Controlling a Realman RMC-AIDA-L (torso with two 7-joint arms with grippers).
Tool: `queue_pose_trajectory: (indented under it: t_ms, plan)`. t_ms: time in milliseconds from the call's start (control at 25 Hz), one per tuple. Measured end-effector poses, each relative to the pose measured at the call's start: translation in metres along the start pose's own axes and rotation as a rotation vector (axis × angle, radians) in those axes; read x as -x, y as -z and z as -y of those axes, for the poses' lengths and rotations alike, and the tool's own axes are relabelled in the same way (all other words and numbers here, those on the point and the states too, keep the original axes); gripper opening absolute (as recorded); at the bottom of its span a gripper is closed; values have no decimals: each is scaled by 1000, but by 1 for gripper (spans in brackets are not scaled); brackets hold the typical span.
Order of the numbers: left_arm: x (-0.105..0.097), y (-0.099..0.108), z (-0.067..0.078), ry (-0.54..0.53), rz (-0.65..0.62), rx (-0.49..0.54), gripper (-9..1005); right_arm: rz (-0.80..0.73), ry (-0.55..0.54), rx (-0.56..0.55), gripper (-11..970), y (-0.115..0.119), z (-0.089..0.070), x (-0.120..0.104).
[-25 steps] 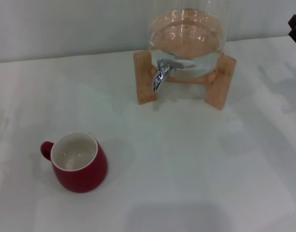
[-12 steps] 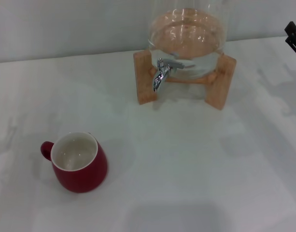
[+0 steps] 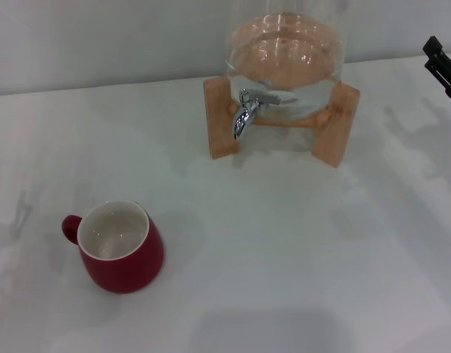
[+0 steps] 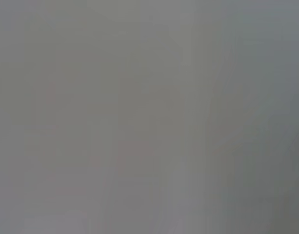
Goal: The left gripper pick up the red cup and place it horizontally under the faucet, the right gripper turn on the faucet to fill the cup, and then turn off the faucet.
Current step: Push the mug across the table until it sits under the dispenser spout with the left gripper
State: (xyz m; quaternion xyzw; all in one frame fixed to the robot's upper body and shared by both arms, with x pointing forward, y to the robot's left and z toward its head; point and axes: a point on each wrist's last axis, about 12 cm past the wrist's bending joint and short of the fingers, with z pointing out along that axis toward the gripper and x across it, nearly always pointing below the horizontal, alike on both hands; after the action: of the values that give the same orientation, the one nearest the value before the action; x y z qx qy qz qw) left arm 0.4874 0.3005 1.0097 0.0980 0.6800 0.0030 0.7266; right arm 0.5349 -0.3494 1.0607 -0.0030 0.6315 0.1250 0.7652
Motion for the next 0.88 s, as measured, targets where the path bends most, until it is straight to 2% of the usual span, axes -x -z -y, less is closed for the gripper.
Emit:
queue_pose_trajectory:
  t_ms: [880]
  plan:
    - [-9, 24, 11, -30, -31, -96, 868, -30, -5, 11, 867, 4, -3, -6]
